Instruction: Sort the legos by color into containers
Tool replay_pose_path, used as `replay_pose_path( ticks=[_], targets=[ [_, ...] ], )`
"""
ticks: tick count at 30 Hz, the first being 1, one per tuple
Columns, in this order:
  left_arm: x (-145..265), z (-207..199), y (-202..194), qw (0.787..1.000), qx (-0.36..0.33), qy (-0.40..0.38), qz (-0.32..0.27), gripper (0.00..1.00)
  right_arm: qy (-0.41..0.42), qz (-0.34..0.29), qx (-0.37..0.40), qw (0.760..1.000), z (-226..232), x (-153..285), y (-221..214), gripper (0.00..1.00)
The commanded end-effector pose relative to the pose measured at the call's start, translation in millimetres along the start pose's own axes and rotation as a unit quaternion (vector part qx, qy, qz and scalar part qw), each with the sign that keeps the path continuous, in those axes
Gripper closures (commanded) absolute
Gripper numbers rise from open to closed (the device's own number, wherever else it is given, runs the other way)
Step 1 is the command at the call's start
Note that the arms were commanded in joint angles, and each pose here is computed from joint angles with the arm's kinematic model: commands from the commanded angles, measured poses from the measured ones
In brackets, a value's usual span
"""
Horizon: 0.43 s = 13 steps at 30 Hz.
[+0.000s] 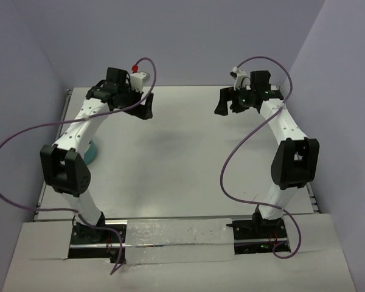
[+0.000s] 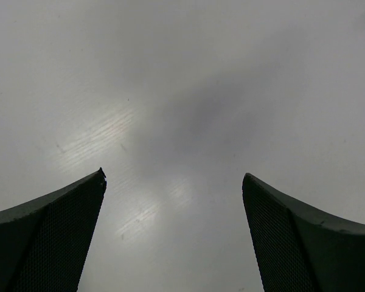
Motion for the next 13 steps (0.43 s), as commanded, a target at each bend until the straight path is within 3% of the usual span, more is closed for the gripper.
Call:
replay_pose_path(
  ticks=[1,6,13],
  targets=[
    [-35,14,38,0.995,0.065,0.036,-0.066,0.01,-0.013,-0.081,-0.003,0.997,14,7,39,0.0],
    [-77,25,33,0.992,0.1,0.061,-0.048,0.01,-0.013,-0.097,-0.001,0.995,24,-4,51,0.0],
    [-83,26,38,0.99,0.106,0.07,-0.066,0.01,-0.005,-0.094,0.015,0.995,35,-10,52,0.0]
  ],
)
Point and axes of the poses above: each gripper's point midway between its finger pads, its own x axis back along the fingers, its own z axis along the line the jaws close on, y = z × x, the point moved 10 cm from there along x, back along the fingers, and after that the axes turned 2 degrees about -x, right-handed, at the moved point
